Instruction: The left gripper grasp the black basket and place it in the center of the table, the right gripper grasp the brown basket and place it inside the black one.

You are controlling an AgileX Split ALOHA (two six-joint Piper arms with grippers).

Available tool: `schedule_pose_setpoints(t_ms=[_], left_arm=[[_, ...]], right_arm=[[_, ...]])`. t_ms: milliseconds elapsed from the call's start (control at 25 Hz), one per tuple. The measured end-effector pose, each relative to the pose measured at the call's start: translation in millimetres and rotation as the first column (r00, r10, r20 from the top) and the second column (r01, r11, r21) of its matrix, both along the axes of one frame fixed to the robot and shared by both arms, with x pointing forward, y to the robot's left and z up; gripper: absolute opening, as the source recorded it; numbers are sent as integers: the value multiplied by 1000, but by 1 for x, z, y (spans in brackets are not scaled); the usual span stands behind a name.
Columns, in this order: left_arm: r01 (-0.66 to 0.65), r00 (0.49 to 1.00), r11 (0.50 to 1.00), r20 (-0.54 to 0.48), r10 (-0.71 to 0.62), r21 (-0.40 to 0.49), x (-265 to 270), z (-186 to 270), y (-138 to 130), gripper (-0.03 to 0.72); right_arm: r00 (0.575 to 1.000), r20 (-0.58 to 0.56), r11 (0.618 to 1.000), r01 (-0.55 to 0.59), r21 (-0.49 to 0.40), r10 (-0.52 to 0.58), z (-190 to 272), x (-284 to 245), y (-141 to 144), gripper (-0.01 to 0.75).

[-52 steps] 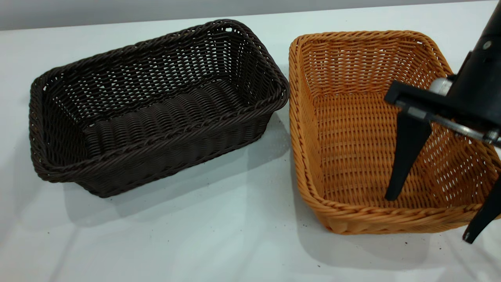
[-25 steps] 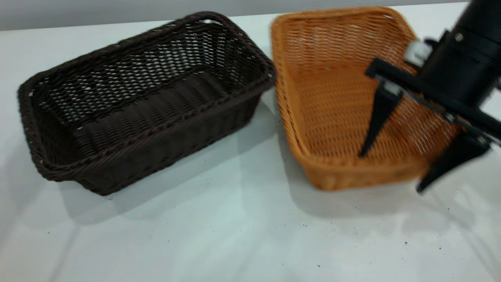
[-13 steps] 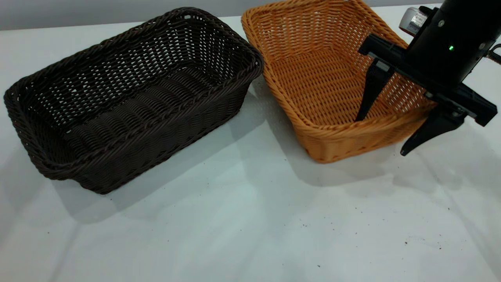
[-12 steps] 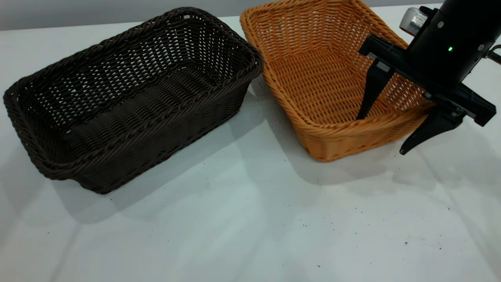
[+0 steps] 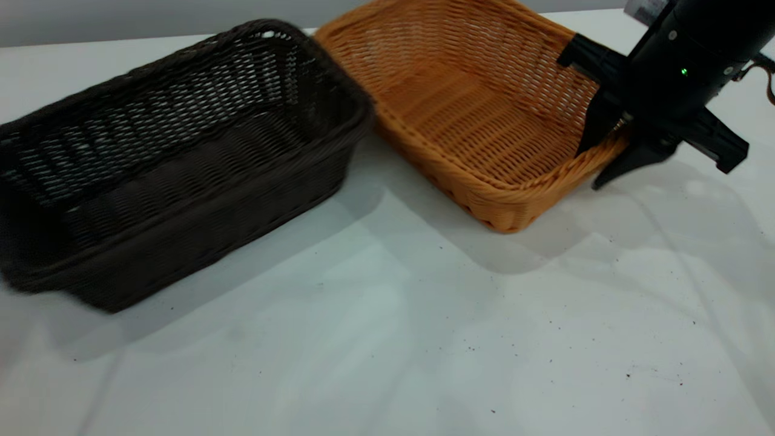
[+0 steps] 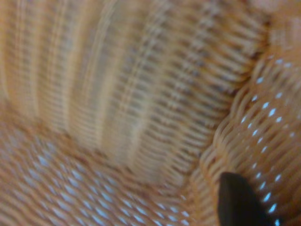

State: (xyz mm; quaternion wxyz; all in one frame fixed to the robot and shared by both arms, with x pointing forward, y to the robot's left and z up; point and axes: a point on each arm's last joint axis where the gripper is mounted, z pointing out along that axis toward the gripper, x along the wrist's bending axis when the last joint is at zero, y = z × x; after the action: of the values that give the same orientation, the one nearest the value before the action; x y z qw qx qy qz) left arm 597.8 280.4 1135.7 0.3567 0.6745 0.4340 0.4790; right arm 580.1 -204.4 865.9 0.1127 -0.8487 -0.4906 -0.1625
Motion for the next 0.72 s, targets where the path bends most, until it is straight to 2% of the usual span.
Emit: schedule_pose_setpoints(t_ms=[80,240,400,560,720], left_arm=[[-1,1000,1000,-1,1,-3,0,0,0,428],[-4,1000,1000,-7,4,-15,0,-1,0,428],[-3,1000,1000,-19,3,-15,0,-2,0,428],[36,995,999,-97,-35,5,-4,-9,-10,428],[154,964,984,-232,-128,94,-12,-20,-30,428]], right_arm=[[999,35,1000,17,-12,-17,0,3,-1,112],[991,133,997,36,-61,-27,1,12,-6,105],[947,304,984,142,-111,-103,6,28,-20,105],[901,415,970,203,-136,-130,19,43,-39,104],[857,506,968,198,-154,-95,45,63,-57,104]])
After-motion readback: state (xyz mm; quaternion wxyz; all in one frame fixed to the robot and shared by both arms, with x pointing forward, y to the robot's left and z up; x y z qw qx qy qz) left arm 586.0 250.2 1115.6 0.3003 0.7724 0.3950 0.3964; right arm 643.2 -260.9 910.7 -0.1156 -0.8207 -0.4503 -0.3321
